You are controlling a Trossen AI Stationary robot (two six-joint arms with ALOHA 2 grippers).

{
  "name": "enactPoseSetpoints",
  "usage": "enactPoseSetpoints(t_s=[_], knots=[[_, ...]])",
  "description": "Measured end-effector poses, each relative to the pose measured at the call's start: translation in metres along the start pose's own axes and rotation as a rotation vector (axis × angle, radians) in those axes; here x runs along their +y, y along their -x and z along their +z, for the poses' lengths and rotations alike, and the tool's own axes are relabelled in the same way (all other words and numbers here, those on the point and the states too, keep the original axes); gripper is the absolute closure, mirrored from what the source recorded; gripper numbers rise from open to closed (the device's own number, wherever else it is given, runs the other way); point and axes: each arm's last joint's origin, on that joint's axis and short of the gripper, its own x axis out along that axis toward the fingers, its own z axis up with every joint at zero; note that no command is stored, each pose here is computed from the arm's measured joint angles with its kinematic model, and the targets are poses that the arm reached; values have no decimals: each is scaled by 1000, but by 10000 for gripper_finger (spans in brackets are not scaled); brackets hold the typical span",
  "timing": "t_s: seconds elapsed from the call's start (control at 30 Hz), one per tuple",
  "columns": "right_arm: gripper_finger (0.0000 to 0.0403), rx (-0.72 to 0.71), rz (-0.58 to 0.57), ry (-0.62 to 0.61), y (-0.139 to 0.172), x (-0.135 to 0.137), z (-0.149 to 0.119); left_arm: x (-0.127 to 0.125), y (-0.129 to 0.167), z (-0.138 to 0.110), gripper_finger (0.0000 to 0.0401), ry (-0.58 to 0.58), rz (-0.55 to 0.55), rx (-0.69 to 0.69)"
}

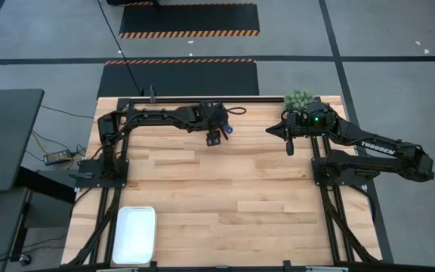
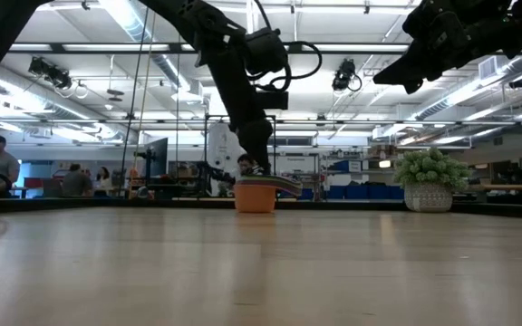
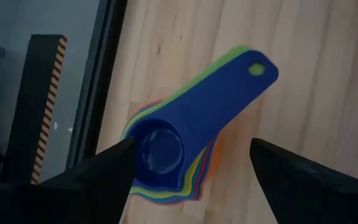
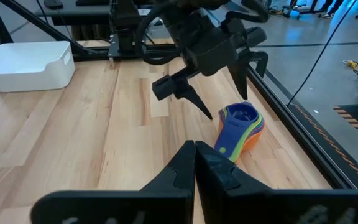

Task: Nest measuring cups in basket
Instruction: Put the stacked measuring cups into the white bin

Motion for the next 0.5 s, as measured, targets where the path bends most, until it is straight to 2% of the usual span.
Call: enactPoseSetpoints(t_s=[0.3, 0.5], knots=[[385, -1, 0, 0, 0, 0, 0, -22, 10, 5, 83, -27, 185, 22], [385, -1, 0, 0, 0, 0, 0, -38, 1, 4, 83, -11, 243, 47]])
